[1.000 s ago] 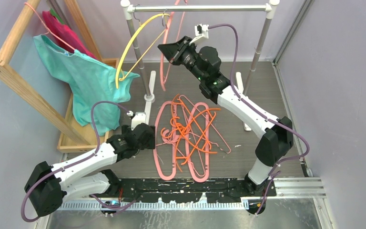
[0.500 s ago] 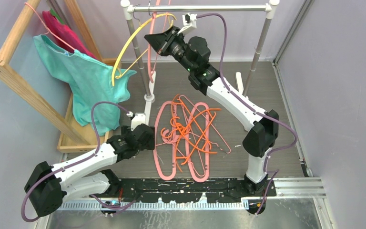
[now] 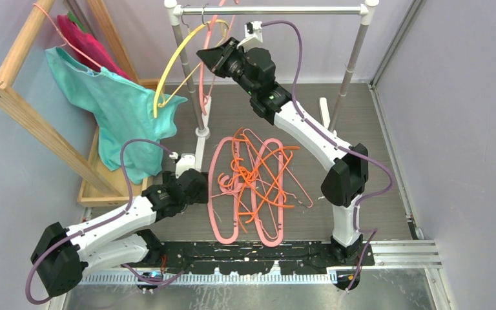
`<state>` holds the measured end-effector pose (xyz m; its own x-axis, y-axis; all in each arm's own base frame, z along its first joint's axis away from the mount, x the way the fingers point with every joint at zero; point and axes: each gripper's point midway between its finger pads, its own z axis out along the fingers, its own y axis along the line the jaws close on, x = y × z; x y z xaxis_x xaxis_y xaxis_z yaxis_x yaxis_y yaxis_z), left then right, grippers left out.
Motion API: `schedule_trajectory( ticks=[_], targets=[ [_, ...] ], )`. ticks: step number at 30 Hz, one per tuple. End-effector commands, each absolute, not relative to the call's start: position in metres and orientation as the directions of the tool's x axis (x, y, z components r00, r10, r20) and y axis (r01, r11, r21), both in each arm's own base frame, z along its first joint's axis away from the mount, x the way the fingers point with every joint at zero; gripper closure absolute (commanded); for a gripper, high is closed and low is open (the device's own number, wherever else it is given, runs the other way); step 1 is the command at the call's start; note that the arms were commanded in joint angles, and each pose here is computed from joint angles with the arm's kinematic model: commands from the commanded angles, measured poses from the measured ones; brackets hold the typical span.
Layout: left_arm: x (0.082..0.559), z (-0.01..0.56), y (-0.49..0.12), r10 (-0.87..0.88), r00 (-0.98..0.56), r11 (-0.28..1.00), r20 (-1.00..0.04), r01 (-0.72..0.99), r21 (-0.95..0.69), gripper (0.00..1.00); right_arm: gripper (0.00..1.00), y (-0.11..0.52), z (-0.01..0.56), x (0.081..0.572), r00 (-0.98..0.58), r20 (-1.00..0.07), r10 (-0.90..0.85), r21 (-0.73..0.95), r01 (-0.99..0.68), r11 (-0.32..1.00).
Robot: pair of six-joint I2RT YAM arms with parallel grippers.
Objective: Organize the hangers
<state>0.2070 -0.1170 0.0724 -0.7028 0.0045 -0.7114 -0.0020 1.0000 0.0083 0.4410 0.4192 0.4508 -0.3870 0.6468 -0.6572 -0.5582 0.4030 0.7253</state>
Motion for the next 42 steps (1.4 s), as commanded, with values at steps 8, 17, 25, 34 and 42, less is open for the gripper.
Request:
schedule_trajectory(
  ticks=[8, 17, 25, 34, 42],
  targets=[
    [0.211, 0.076, -0.116, -0.016, -0.687, 1.0, -0.727, -0.027, 0.004, 0.02, 0.35, 0.393, 0.484, 0.419, -0.298, -0.68, 0.67, 0.674, -0.613, 0.412],
    [0.215, 0.078, -0.118, -0.011, -0.688, 1.0, -0.726, -0.026, 0.011, 0.02, 0.05, 0.337, 0.467, 0.38, -0.13, -0.767, 0.628, 0.553, -0.631, 0.545],
    [0.22, 0.078, -0.124, 0.007, -0.693, 1.0, -0.72, -0.016, 0.025, 0.02, 0.0, 0.286, 0.453, 0.339, -0.005, -0.851, 0.525, 0.415, -0.619, 0.667],
    [0.225, 0.074, -0.135, 0.016, -0.708, 1.0, -0.707, 0.003, 0.019, 0.02, 0.02, 0.233, 0.404, 0.312, -0.003, -0.928, 0.372, 0.324, -0.5, 0.803],
    [0.232, 0.075, -0.143, 0.021, -0.705, 1.0, -0.709, 0.01, 0.02, 0.02, 0.42, 0.254, 0.253, 0.294, -0.379, -0.925, -0.031, 0.181, -0.512, 0.84]
  ],
)
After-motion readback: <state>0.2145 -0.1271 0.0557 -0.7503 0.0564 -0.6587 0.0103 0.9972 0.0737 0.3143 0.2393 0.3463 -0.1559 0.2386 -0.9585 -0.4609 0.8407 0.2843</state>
